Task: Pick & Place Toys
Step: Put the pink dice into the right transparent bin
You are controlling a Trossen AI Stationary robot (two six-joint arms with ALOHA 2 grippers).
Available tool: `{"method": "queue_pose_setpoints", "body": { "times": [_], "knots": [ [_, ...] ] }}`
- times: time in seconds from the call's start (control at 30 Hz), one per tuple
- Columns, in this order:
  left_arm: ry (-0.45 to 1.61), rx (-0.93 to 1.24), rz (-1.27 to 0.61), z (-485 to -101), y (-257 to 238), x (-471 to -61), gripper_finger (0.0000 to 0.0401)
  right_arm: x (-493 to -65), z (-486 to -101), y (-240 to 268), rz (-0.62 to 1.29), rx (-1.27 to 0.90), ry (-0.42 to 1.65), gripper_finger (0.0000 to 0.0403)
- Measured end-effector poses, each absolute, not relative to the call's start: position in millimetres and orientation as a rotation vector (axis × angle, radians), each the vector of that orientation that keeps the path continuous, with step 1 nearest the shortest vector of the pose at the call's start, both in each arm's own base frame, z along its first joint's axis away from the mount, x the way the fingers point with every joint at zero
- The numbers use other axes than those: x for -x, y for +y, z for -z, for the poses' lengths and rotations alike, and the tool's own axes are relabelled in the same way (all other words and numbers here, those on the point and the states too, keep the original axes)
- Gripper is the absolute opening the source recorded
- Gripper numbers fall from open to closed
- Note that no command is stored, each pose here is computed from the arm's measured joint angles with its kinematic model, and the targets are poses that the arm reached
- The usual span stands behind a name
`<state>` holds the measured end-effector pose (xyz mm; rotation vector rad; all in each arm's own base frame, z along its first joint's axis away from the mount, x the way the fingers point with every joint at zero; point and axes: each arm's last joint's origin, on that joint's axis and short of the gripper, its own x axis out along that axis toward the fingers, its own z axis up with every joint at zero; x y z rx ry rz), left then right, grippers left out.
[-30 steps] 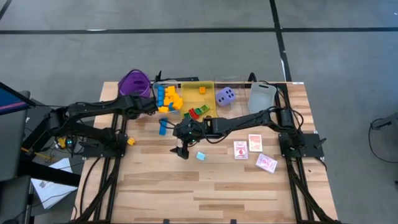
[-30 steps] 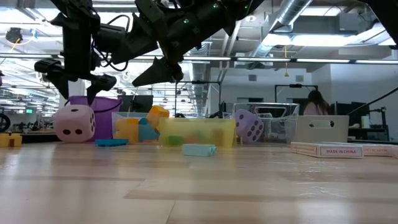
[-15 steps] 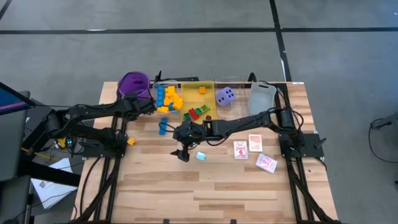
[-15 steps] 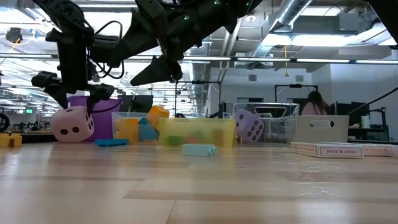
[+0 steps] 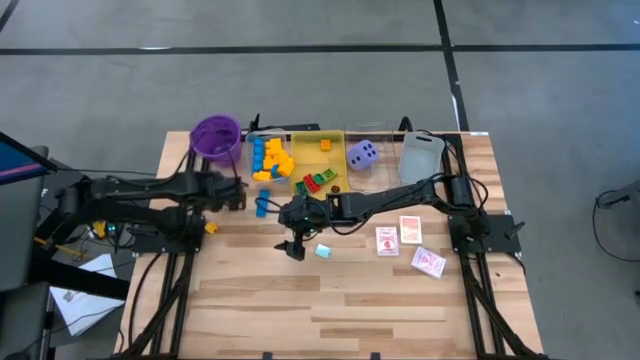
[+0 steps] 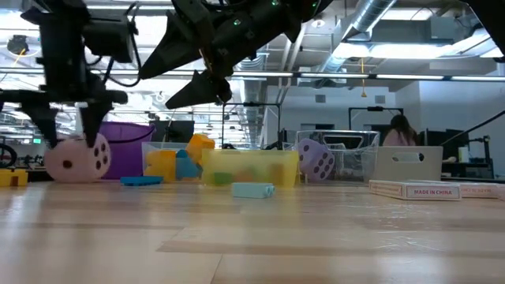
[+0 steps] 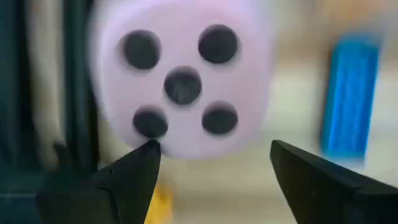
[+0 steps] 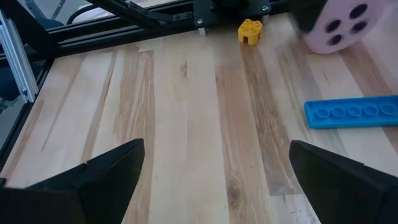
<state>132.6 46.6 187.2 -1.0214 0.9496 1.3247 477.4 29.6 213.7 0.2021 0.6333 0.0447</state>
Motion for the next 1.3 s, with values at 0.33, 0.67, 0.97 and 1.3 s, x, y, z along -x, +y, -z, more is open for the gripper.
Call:
{"method": "queue_pose_setpoints", "body": {
  "times": [0.33, 0.67, 0.97, 1.3],
  "knots": [
    [0.976, 1.219, -0.626, -203, -2, -161, 0.0296, -478, -214, 26, -0.036, -0.205, 0.633, 0.0392],
    [0.825, 1.15, -0.348, -221, -13, -175, 0.0296, -477, -212, 26, -0.037, -0.198, 0.65, 0.0392],
    [0.65, 0.83, -0.44, -231, 11, -170, 0.0296, -466, -214, 25, -0.05, -0.121, 0.744, 0.0392],
    [0.795, 0.671, -0.631, -223, 32, -154, 0.0296, -446, -264, 16, 0.013, -0.076, 0.673, 0.0392]
  ]
}}
